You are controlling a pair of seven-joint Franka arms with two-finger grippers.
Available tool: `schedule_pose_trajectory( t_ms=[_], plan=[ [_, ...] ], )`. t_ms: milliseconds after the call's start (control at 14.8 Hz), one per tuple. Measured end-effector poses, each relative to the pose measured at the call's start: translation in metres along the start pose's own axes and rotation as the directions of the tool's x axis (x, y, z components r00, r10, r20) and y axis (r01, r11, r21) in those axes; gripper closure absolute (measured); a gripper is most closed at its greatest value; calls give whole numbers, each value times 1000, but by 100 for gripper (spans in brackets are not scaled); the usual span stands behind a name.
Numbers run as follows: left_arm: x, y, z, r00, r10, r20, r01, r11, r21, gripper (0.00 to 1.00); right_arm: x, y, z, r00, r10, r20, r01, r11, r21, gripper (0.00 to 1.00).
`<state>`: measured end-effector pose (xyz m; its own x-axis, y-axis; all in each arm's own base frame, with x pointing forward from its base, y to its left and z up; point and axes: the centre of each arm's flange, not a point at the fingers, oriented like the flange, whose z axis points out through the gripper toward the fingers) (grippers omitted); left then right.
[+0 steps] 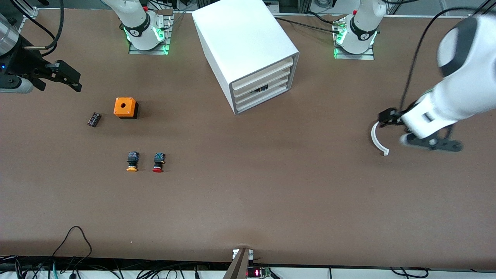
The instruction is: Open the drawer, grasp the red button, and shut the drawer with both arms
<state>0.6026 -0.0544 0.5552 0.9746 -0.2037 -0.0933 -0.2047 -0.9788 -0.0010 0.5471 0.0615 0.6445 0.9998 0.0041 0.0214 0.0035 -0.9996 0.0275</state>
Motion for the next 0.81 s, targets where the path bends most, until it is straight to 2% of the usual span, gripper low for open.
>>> schedule_pose_trajectory(
  t_ms=[135,338,810],
  plan=[
    [-26,-8,-19,1000,-17,-24,18,1000,11,0,-3,-2,-5,1000,-13,-7,13,1000,0,0],
    [-43,-11,-29,992,-98,-85,100,995,16,0,-6,-2,-9,1000,-16,-14,16,1000,0,0],
    [-44,4,-24,989,-105,-102,107,994,17,0,-7,-13,-9,999,-41,-14,41,999,0,0]
  ],
)
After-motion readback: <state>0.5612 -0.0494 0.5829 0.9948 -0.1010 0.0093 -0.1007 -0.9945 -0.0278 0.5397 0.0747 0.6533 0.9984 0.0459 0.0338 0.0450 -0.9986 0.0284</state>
